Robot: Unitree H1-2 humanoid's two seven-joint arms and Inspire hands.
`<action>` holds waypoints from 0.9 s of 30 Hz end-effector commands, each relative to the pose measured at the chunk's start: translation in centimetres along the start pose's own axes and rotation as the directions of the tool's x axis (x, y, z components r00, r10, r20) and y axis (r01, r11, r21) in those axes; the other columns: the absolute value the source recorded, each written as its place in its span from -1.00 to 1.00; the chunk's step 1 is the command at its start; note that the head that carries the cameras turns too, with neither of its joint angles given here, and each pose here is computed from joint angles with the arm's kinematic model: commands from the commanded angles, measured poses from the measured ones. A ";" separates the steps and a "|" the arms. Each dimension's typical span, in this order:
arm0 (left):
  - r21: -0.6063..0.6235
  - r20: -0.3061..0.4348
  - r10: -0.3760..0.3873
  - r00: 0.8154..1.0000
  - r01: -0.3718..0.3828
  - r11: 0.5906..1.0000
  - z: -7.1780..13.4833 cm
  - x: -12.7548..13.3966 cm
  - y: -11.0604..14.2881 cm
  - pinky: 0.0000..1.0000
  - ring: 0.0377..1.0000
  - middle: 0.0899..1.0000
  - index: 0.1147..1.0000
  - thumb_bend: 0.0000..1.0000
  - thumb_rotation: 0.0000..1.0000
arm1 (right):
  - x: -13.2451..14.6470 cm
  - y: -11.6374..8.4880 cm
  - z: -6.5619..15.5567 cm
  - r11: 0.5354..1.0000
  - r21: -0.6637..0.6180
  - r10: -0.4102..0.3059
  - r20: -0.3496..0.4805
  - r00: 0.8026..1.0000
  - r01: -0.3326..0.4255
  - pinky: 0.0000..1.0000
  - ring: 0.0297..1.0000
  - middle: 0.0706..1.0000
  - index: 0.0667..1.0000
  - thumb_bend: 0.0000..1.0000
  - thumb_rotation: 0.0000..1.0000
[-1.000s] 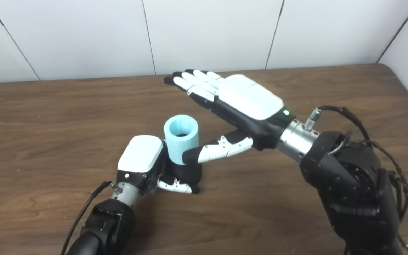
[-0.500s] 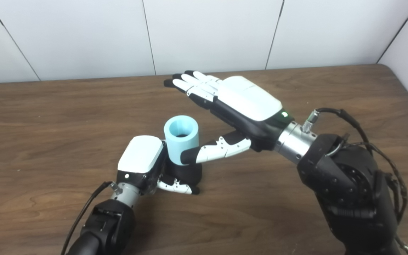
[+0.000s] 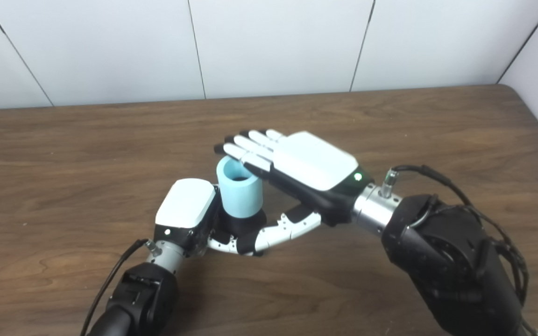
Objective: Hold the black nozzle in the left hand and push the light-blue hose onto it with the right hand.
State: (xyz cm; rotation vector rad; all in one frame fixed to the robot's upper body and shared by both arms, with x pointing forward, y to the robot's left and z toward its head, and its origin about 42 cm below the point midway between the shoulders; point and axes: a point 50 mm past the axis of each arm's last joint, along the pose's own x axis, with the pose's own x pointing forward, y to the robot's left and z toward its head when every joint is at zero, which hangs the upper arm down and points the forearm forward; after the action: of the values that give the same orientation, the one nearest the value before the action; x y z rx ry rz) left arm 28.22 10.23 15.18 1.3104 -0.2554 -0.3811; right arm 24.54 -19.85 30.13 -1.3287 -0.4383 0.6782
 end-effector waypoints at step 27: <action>-0.016 -0.007 -0.180 0.984 0.179 0.984 0.2 -1.7 -3.0 -0.22 -0.20 -0.29 -0.16 0.05 -1.00 | -0.5 2.5 0.8 0.996 -0.007 0.091 -0.015 0.996 -0.091 1.00 1.00 1.00 0.98 0.33 1.00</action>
State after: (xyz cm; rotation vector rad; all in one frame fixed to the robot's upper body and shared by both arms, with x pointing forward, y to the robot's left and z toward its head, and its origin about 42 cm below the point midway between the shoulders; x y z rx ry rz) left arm 27.82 10.19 15.23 1.3251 -0.2507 -0.3916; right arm 22.94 -19.28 28.42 -1.3673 -0.4373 0.6527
